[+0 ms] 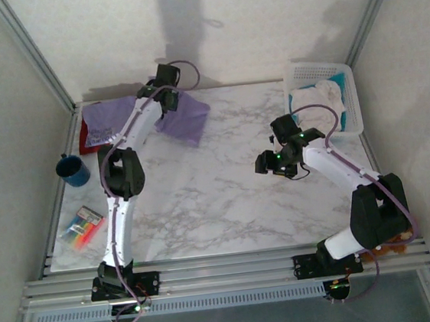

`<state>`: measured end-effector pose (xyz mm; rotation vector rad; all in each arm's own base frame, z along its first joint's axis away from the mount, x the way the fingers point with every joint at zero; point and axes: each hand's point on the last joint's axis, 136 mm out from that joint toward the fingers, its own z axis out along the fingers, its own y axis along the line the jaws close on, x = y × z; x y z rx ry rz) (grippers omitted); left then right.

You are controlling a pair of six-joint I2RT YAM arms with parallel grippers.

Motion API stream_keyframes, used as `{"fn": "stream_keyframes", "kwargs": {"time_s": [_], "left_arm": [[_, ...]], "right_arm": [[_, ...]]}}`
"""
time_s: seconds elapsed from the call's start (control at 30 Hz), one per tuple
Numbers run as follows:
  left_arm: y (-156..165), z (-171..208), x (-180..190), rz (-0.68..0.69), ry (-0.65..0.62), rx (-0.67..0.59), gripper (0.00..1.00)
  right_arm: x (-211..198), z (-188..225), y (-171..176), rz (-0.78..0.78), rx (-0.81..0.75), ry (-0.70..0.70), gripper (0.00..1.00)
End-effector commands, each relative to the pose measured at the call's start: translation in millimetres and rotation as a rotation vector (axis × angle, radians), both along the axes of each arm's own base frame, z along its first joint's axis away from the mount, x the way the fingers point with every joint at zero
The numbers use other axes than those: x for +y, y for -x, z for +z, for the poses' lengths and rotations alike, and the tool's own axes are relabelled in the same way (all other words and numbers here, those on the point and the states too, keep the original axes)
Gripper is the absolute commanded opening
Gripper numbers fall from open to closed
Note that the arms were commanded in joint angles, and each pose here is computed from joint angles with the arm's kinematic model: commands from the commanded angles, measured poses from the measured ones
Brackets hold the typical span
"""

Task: Fold and stack the t-shirts

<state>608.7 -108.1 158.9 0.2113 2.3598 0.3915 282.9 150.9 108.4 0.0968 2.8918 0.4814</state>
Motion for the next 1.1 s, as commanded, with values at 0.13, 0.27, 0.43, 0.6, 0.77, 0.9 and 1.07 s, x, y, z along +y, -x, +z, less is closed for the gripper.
{"fn": "stream_keyframes", "kwargs": {"time_s": [0.13, 0.27, 0.43, 0.6, 0.77, 0.9, 1.07], "left_arm": [[6.2, 5.9, 49.2, 0.126, -0.018, 0.028, 0.0], [5.3, 22.6, 51.0, 0.112, 0.023, -0.01, 0.0], [9.6, 43.0, 66.4, 0.131, -0.055, -0.023, 0.0], [5.9, 43.6, 80.2, 0.067, -0.055, 0.008, 0.0], [3.8, 64.0, 84.5, 0.054, -0.012, -0.021, 0.0], [3.9, 73.6, 79.0, 0.023, 0.06, -0.042, 0.0], [-1.2, 87.3, 79.2, 0.002, 0.181, -0.088, 0.0]], "right_arm": [[1.5, 8.2, -6.4, 0.009, 0.002, 0.0, 0.64], [2.4, 7.1, -7.6, 0.011, 0.004, -0.002, 0.64], [0.1, 11.6, -7.5, 0.006, -0.004, 0.012, 0.64], [-4.6, 12.9, -2.8, 0.002, -0.014, 0.024, 0.64], [-8.5, 9.6, 3.0, 0.017, 0.0, 0.044, 0.63], [-6.9, 12.0, 0.0, 0.015, -0.005, 0.039, 0.64], [-5.5, 12.3, -0.7, 0.004, -0.007, 0.027, 0.64]]}}
